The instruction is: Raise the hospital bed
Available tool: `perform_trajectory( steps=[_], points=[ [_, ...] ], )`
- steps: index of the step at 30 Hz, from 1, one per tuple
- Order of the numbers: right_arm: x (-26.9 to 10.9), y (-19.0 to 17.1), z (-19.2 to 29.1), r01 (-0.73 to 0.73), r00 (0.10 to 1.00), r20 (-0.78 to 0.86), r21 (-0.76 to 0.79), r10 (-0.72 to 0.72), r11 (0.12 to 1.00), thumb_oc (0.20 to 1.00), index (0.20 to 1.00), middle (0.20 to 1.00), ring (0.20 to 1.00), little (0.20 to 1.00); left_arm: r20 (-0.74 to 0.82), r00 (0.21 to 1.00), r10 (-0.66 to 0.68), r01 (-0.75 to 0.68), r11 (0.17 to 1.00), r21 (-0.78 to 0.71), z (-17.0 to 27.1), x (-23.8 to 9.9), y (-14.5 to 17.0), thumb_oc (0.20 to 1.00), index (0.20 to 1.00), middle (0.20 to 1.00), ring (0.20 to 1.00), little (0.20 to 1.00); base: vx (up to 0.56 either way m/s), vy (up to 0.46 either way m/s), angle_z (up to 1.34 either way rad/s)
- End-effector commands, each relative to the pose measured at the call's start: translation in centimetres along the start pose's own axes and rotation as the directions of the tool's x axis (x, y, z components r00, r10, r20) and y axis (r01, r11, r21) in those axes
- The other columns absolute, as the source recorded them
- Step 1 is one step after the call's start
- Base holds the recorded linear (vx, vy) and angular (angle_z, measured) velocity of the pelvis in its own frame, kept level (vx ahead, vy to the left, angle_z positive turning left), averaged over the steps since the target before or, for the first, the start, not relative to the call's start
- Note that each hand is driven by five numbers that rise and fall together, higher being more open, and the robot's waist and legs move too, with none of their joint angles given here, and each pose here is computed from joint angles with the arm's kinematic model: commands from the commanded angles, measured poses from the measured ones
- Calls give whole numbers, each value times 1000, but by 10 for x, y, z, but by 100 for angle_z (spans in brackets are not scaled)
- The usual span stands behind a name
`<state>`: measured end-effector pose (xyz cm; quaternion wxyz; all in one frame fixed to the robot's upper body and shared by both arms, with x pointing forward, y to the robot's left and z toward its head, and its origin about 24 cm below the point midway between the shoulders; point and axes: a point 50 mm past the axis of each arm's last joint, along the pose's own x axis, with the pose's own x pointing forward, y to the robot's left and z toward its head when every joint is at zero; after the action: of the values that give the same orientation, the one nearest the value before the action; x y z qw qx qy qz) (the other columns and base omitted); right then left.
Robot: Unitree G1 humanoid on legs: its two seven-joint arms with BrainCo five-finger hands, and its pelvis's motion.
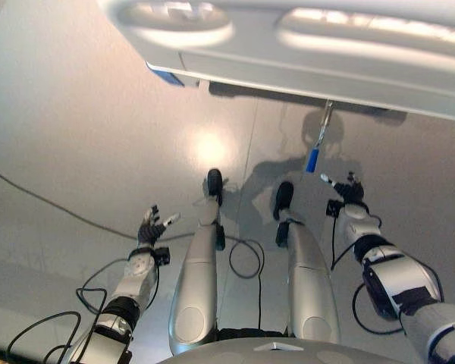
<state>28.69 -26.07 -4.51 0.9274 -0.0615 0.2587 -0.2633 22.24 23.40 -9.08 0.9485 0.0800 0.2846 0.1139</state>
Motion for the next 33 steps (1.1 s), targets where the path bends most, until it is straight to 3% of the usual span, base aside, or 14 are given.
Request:
perform_trajectory(
  steps=[1, 3, 9, 14, 20, 33],
  points=[
    [-7, -18, -39, 8, 996, -93, -88, -16, 996, 1000, 1000, 1000, 1000, 1000, -48, 998, -35, 41, 990, 137, -14, -4, 3, 1000, 1000, 1000, 1000, 1000, 129, -10, 0],
    [-17, -26, -68, -11, 986, -168, -131, -12, 991, 1000, 1000, 1000, 1000, 1000, -84, 996, -22, 37, 982, 187, -24, -6, 9, 1000, 1000, 1000, 1000, 1000, 114, -2, -2],
    [-42, -43, -121, -74, 961, -278, -244, 4, 967, 1000, 1000, 1000, 1000, 1000, -198, 979, 44, -14, 989, 150, -54, -19, 26, 1000, 1000, 1000, 1000, 1000, 102, 23, -4],
    [-67, -39, -153, -165, 934, -349, -240, 74, 957, 1000, 1000, 1000, 1000, 1000, -277, 959, 58, 5, 975, 222, -78, -33, 31, 1000, 1000, 1000, 1000, 1000, 86, 32, -1],
    [-83, -46, -176, -207, 899, -431, -273, 73, 939, 1000, 1000, 1000, 1000, 1000, -320, 947, -11, 98, 962, 257, -93, -45, 18, 1000, 1000, 1000, 1000, 1000, 79, 48, -5],
    [-88, -50, -184, -175, 876, -479, -216, 52, 961, 1000, 1000, 1000, 1000, 1000, -414, 909, -36, 133, 969, 206, -114, -59, 14, 1000, 1000, 1000, 1000, 1000, 26, 18, -3]
  ],
)
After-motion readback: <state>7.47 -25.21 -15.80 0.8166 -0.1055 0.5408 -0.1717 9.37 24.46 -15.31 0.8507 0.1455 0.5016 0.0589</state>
